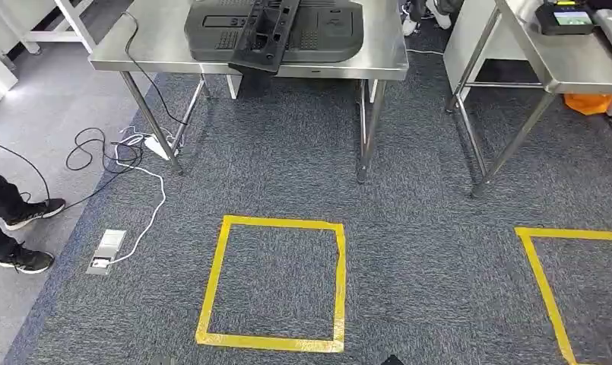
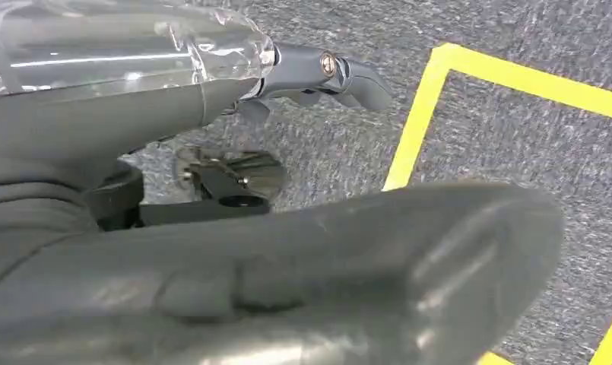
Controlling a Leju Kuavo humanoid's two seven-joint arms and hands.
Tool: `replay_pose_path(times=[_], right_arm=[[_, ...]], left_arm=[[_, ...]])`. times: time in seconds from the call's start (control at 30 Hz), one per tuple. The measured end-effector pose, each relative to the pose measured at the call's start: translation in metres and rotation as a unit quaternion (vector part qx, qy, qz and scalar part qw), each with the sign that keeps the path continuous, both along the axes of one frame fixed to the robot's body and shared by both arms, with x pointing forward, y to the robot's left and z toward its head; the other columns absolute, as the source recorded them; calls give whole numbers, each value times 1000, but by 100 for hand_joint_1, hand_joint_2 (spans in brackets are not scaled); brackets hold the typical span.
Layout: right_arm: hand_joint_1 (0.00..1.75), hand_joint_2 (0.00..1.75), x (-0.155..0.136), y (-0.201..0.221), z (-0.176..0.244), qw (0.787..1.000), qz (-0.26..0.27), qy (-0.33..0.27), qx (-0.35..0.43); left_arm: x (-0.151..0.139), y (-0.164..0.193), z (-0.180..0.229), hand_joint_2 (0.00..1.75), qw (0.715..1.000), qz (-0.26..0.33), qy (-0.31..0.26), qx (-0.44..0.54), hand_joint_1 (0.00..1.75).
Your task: Take the parts from the cabinet and place them on the table.
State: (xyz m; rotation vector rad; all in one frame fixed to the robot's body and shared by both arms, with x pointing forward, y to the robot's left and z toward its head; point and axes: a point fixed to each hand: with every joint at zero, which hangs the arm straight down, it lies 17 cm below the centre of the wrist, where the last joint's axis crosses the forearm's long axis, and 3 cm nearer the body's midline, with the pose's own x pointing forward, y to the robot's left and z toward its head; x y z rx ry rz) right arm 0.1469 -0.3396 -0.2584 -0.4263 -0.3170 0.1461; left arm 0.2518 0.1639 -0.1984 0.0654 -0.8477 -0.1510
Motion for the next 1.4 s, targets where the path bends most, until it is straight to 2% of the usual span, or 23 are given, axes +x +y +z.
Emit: replay_pose_path(times=[1.4], right_arm=[[0, 175, -6, 16, -3, 999, 42, 21, 3]], left_arm=[[-1, 0, -1, 0, 1000, -2, 4, 5, 0]])
